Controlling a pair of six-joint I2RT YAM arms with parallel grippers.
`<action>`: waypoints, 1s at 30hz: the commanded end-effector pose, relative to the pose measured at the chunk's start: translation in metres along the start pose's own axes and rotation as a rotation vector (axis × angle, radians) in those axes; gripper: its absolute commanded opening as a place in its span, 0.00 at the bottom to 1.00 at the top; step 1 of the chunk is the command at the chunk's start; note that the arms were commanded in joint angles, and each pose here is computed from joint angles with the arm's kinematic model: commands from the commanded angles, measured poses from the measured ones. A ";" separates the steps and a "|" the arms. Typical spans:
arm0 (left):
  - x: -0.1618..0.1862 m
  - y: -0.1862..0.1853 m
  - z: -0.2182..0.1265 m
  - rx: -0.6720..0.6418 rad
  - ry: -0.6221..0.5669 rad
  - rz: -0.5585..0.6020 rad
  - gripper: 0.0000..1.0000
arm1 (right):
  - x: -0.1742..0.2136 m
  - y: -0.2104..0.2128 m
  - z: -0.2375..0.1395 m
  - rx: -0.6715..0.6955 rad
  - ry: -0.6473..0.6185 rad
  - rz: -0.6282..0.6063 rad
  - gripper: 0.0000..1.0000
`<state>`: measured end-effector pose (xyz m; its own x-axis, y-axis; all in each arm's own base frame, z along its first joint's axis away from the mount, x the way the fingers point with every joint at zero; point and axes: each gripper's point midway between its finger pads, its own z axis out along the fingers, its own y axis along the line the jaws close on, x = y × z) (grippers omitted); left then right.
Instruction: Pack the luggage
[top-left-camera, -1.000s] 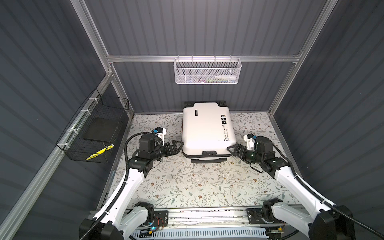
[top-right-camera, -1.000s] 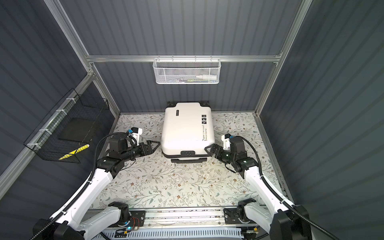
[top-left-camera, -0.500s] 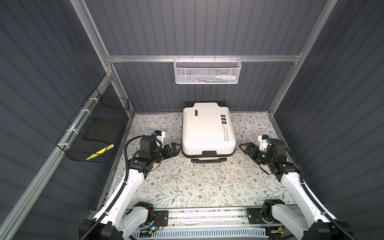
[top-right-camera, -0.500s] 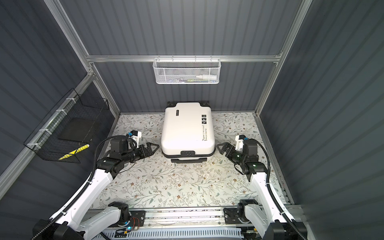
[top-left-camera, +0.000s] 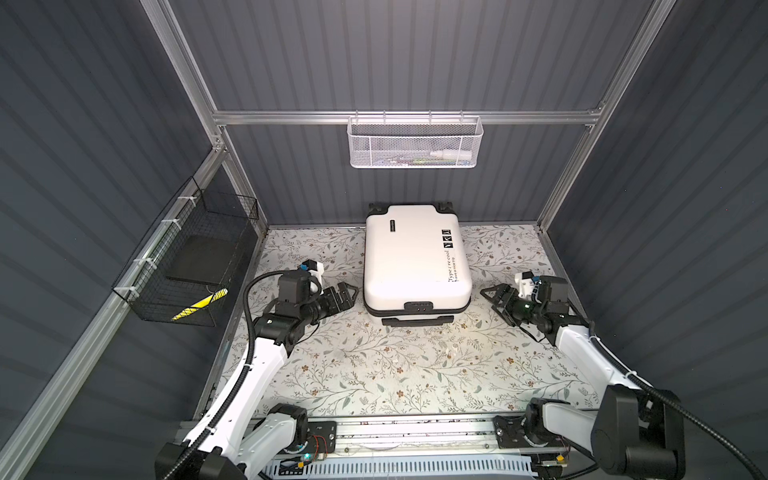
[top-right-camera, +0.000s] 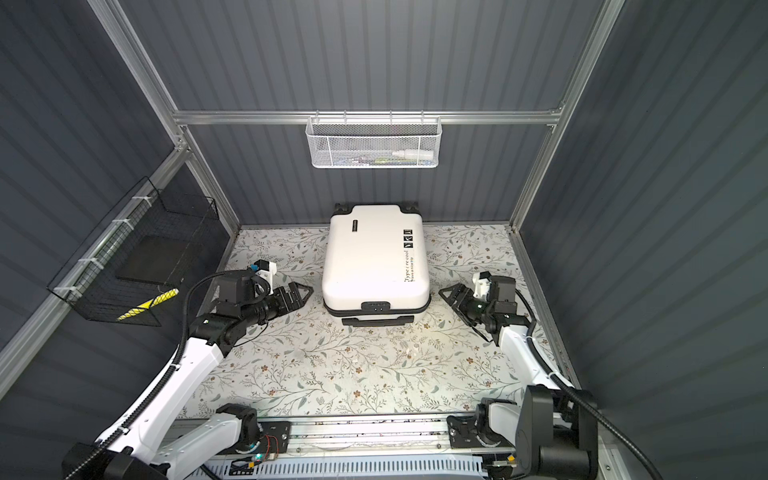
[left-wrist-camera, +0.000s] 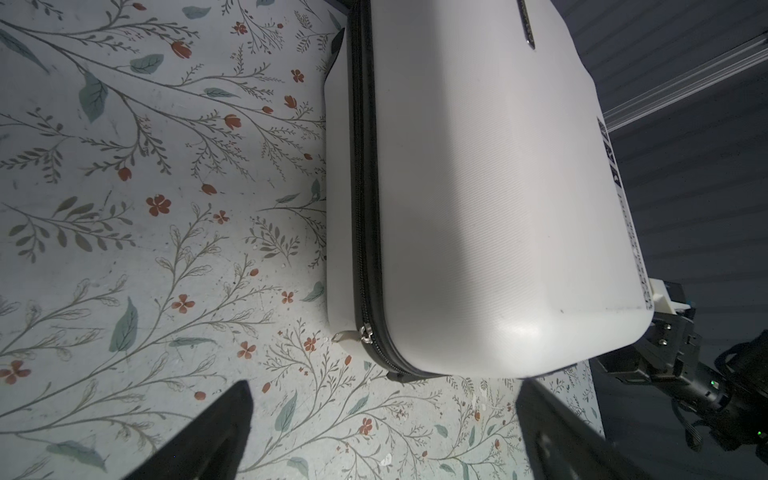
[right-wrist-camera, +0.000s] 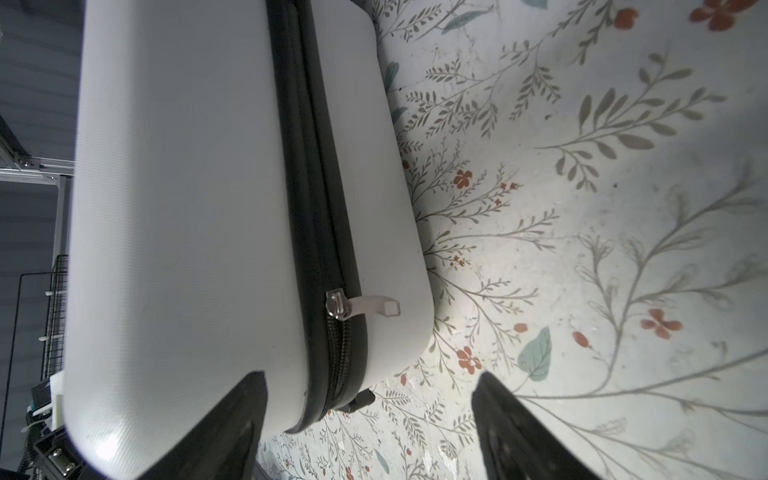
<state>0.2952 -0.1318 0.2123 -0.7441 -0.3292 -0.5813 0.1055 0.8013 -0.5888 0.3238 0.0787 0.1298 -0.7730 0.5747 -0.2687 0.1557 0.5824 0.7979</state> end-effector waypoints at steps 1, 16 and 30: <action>-0.010 -0.009 -0.011 0.011 -0.026 0.027 1.00 | -0.015 0.023 0.002 -0.081 0.002 -0.031 0.79; -0.029 -0.011 -0.002 -0.017 -0.036 0.067 1.00 | 0.005 0.053 0.030 -0.119 0.117 -0.109 0.79; -0.094 0.014 -0.008 -0.075 -0.125 0.048 1.00 | 0.073 0.095 0.026 -0.130 0.191 -0.316 0.80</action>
<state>0.3541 -0.0948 0.2444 -0.6781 -0.3476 -0.6476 0.0606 0.8516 -0.5206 0.3048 0.1959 0.1670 -0.8890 0.2712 -0.3689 -0.1450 0.5975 0.7887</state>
